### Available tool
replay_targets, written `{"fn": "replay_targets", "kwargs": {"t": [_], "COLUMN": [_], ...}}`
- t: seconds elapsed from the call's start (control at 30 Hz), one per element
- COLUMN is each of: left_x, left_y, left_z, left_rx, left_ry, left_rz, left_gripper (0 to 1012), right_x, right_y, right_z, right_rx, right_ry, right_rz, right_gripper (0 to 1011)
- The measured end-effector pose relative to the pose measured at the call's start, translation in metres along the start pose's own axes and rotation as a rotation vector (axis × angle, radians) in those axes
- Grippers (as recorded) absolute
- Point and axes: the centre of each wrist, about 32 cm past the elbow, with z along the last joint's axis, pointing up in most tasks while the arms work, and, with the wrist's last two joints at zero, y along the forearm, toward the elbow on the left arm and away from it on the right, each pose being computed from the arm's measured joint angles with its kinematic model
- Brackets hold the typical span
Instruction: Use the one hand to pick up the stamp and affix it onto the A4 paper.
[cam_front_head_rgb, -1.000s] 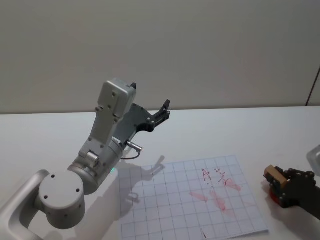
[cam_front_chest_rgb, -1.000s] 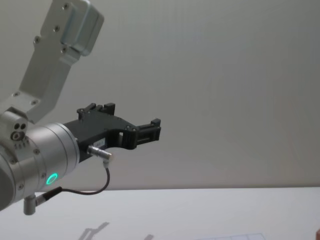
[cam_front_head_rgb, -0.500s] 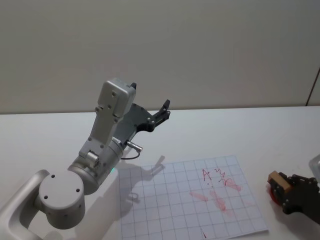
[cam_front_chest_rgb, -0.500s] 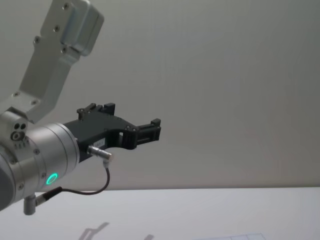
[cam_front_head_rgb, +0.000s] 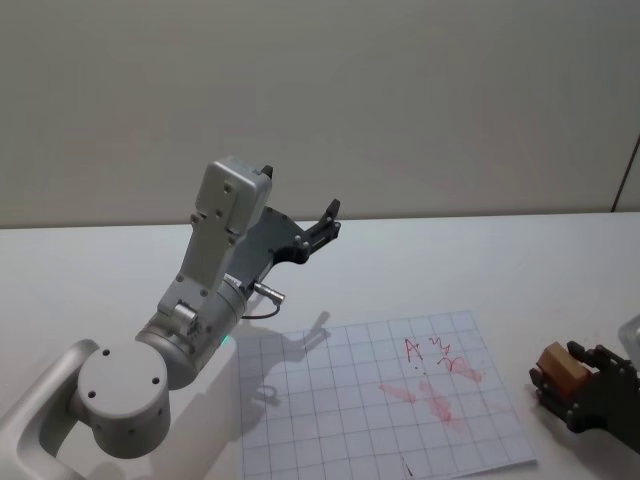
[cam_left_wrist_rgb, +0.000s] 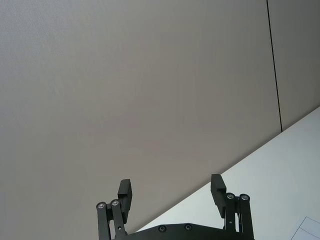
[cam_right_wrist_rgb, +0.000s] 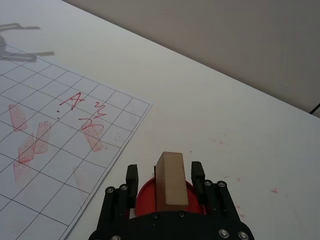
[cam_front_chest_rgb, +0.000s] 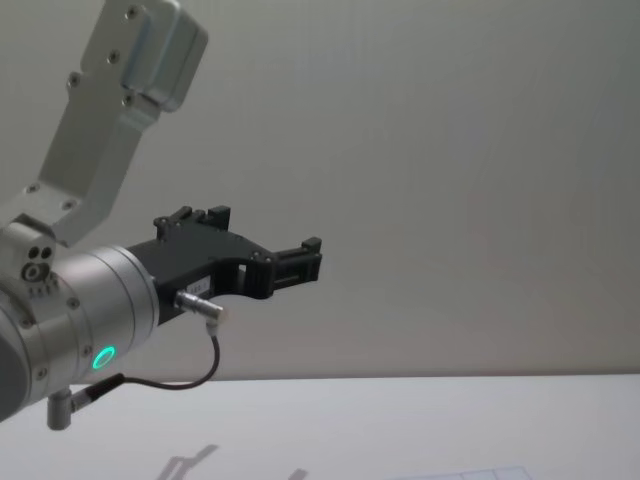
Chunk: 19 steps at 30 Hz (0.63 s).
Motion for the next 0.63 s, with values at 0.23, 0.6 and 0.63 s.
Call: {"fn": "replay_targets", "kwargs": {"t": [0.23,0.6,0.63], "left_x": [0.0000,0.0000,0.0000], "left_y": [0.0000,0.0000,0.0000], "left_z": [0.0000,0.0000,0.0000], "left_rx": [0.000,0.000,0.000], "left_ry": [0.000,0.000,0.000], "left_rz": [0.000,0.000,0.000], "left_gripper": [1001,1001,1001], "right_x": [-0.0004,-0.0006,-0.0006], "right_y": [-0.0003,-0.0005,-0.0005], "right_z": [-0.0009,-0.0013,-0.0013], "right_rx": [-0.002,-0.002,-0.002], "right_ry": [0.000,0.001,0.001], "right_rz": [-0.002,-0.003,-0.004], "right_gripper": [830,1001,1001]}}
